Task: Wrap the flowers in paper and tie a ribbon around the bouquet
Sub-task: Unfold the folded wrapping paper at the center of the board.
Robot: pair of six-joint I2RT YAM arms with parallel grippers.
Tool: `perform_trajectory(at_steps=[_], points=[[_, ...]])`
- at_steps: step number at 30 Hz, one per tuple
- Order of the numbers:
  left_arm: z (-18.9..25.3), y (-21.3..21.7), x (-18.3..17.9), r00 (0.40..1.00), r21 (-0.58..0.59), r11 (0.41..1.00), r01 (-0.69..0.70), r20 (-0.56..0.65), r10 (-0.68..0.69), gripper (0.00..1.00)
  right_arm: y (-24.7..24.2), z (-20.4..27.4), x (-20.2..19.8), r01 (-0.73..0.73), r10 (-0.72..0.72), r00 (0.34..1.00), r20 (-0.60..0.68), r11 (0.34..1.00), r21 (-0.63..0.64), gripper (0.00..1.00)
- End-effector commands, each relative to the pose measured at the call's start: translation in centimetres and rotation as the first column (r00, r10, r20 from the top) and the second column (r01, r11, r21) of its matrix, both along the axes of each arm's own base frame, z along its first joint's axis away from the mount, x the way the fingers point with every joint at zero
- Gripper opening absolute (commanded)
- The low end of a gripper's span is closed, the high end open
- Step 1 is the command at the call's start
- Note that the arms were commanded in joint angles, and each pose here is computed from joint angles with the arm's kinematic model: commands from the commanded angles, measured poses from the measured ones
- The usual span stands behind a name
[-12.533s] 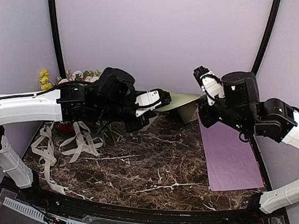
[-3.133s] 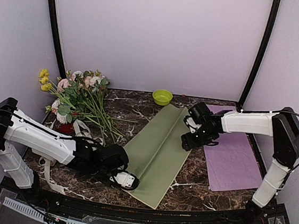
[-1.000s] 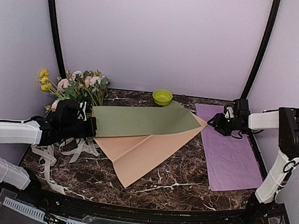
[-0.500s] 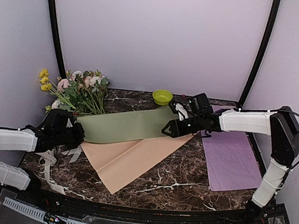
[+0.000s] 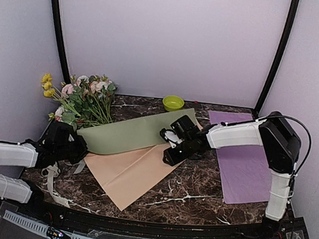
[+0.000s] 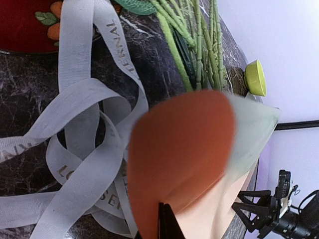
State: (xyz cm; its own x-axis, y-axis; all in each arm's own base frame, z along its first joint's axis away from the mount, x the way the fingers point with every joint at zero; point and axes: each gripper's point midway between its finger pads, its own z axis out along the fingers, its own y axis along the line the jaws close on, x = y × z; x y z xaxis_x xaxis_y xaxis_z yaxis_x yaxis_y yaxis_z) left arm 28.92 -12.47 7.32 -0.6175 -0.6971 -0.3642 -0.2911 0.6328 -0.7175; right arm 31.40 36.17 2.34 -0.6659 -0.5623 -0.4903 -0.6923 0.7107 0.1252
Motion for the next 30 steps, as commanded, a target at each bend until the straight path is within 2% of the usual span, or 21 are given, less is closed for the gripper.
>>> perform_trajectory(at_steps=[1, 3, 5, 7, 10, 12, 15, 17, 19, 21, 24, 26, 30], points=[[-1.3, 1.5, -0.1, 0.997, 0.05, 0.997, -0.062, -0.037, 0.064, 0.12, -5.4, -3.7, -1.2, 0.064, -0.07, 0.997, -0.019, 0.97, -0.236, 0.42], [-1.9, 2.2, -0.2, 0.994, 0.094, 0.992, -0.08, -0.062, 0.086, 0.34, -6.5, -4.4, -1.8, 0.064, -0.075, 0.997, -0.028, 0.959, -0.275, 0.41], [-1.6, 2.5, 0.2, 0.996, 0.145, 0.987, -0.069, -0.049, 0.077, 0.49, -7.1, -4.4, -2.1, 0.07, -0.081, 0.996, -0.025, 0.954, -0.292, 0.4], [-0.9, 2.6, 0.9, 0.999, 0.207, 0.978, -0.039, -0.025, 0.045, 0.59, -7.5, -4.1, -2.2, 0.077, -0.086, 0.996, -0.019, 0.953, -0.294, 0.4], [-0.4, 2.7, 1.8, 1.0, 0.297, 0.955, 0.007, -0.024, 0.0, 0.69, -7.9, -4.1, -2.5, 0.076, -0.087, 0.996, -0.02, 0.951, -0.299, 0.4], [-0.3, 2.5, 2.4, 0.999, 0.335, 0.942, 0.04, -0.027, -0.033, 0.73, -8.1, -4.0, -2.6, 0.076, -0.086, 0.996, -0.02, 0.949, -0.306, 0.4], [1.4, 0.7, 4.0, 0.982, 0.371, 0.917, 0.143, 0.06, -0.178, 0.74, -8.9, -4.3, -3.3, 0.07, -0.084, 0.996, -0.029, 0.945, -0.318, 0.39], [2.3, -0.4, 4.6, 0.955, 0.423, 0.877, 0.229, 0.074, -0.286, 0.75, -9.2, -4.2, -3.6, 0.071, -0.085, 0.996, -0.032, 0.947, -0.315, 0.39], [3.0, -1.3, 5.0, 0.914, 0.496, 0.81, 0.314, 0.073, -0.4, 0.75, -9.5, -4.2, -3.6, 0.078, -0.095, 0.995, -0.039, 0.948, -0.309, 0.39], [3.4, -1.0, 5.2, 0.908, 0.542, 0.773, 0.33, 0.042, -0.417, 0.75, -9.7, -4.2, -3.7, 0.082, -0.104, 0.993, -0.058, 0.949, -0.303, 0.39], [4.7, -1.1, 5.8, 0.888, 0.586, 0.739, 0.333, 0.068, -0.454, 0.75, -10.0, -4.2, -3.6, 0.088, -0.115, 0.991, -0.075, 0.952, -0.293, 0.39], [5.9, -2.8, 5.8, 0.834, 0.581, 0.719, 0.382, 0.12, -0.539, 0.77, -10.2, -4.1, -3.6, 0.093, -0.121, 0.989, -0.083, 0.954, -0.287, 0.39], [6.8, -5.2, 5.2, 0.73, 0.656, 0.598, 0.46, 0.103, -0.675, 0.78, -10.9, -3.9, -3.6, 0.106, -0.138, 0.986, -0.096, 0.954, -0.281, 0.39]])
